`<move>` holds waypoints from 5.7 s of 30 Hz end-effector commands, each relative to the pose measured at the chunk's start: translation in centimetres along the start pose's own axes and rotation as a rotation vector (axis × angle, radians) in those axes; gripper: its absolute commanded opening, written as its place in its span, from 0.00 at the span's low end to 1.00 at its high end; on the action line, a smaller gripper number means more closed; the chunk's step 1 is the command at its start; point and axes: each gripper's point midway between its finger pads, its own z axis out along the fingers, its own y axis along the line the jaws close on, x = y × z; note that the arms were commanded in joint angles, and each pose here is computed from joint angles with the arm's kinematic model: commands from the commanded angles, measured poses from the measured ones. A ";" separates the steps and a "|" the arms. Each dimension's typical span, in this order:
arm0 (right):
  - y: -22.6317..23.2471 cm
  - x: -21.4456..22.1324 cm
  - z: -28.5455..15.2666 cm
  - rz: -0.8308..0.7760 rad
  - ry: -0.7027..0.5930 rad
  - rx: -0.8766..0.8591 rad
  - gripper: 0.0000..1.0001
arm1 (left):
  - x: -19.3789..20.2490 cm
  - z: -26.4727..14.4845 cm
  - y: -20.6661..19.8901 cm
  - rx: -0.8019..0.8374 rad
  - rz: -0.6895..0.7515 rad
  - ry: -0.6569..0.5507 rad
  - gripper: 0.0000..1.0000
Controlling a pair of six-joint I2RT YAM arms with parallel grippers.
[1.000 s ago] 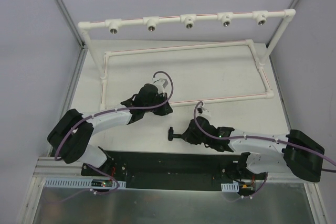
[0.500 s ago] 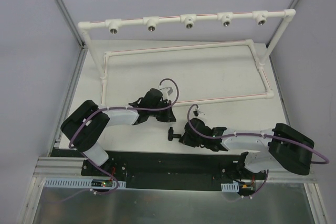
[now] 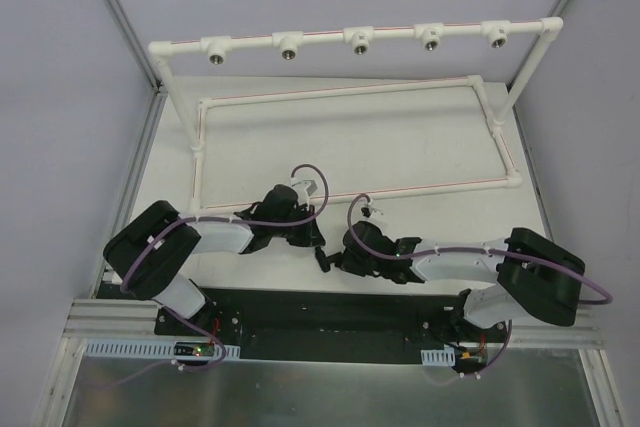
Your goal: Install the water faucets
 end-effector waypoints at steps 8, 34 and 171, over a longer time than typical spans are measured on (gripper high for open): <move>0.5 -2.6 0.9 -0.108 -0.060 0.074 0.00 | 2.6 -3.1 1.9 -0.075 -0.026 -0.021 0.00; 2.8 -1.2 -4.1 -0.320 0.062 -0.318 0.63 | 2.6 -7.0 1.6 -0.153 -0.034 -0.154 0.08; 13.8 -8.7 -9.3 -0.089 -0.038 -0.272 0.00 | -2.7 -13.5 -9.7 0.329 -0.094 -0.381 0.00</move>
